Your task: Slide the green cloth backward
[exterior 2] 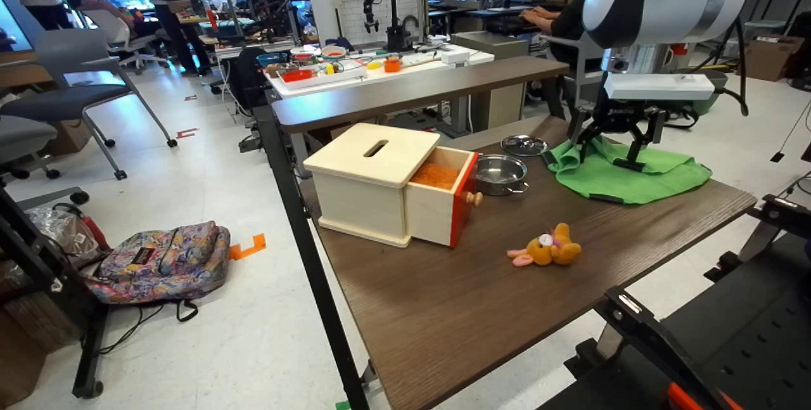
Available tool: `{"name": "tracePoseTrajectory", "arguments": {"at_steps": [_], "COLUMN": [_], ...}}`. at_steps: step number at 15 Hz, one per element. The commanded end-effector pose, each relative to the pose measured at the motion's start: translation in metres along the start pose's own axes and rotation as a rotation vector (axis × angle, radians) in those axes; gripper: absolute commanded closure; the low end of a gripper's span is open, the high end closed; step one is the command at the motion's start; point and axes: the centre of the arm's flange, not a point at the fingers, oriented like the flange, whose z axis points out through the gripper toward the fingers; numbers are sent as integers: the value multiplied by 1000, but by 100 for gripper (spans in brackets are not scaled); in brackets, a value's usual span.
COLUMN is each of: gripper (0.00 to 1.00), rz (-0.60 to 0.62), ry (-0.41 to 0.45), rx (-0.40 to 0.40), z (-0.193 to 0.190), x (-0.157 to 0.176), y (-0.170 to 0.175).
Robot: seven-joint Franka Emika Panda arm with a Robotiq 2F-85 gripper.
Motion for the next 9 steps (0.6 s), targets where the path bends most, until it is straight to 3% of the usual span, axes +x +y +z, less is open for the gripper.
{"name": "tracePoseTrajectory", "arguments": {"at_steps": [1,9], "gripper": [0,0], "rz": [60,118], "ry": [-3,9], "rx": [3,4], "z": [7,3], "x": [33,52], "y": [-7,-21]}}
